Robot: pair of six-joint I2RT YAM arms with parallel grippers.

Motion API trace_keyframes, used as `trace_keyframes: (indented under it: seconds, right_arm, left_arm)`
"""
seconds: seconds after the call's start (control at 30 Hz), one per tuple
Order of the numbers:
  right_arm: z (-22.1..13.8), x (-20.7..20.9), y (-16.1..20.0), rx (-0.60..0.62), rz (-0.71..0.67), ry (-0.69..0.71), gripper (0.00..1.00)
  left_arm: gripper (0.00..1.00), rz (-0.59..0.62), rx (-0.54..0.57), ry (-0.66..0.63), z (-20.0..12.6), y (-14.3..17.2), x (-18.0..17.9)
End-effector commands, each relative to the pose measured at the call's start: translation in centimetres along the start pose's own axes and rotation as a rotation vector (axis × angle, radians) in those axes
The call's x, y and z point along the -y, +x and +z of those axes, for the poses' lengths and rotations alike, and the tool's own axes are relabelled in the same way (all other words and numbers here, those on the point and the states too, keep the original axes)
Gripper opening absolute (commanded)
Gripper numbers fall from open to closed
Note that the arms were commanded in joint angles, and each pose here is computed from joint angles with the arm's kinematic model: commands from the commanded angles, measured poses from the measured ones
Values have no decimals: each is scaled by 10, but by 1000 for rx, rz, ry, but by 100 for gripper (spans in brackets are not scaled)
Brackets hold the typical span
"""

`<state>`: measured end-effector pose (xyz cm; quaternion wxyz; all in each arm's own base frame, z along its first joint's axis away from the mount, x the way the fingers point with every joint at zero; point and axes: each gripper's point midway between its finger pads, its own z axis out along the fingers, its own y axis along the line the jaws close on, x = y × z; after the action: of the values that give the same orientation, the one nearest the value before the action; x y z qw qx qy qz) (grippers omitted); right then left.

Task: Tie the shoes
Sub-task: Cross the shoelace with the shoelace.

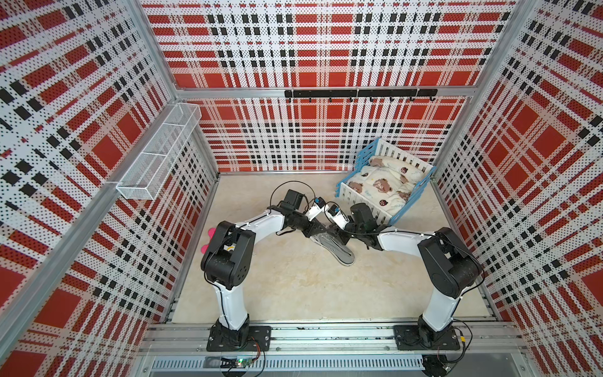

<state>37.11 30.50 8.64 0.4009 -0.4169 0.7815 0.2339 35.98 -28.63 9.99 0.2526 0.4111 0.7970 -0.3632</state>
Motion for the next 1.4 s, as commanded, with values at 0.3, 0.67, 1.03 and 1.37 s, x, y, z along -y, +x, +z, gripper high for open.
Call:
trace_keyframes:
  seconds: [0.3,0.67,1.03,1.37]
  right_arm:
    - [7,4,-10,23,-28,22,29]
    - [-2,-7,-13,52,3,-22,0]
    - [-24,-29,-20,73,129,-144,0]
    - [-40,-29,-31,71,287,-224,0]
  left_arm:
    - [0,26,4,10,0,-5,1]
    - [0,14,6,-9,1,-7,-3]
    - [0,-15,30,-54,-1,-10,-13]
    - [6,-7,45,-40,-4,-8,-6]
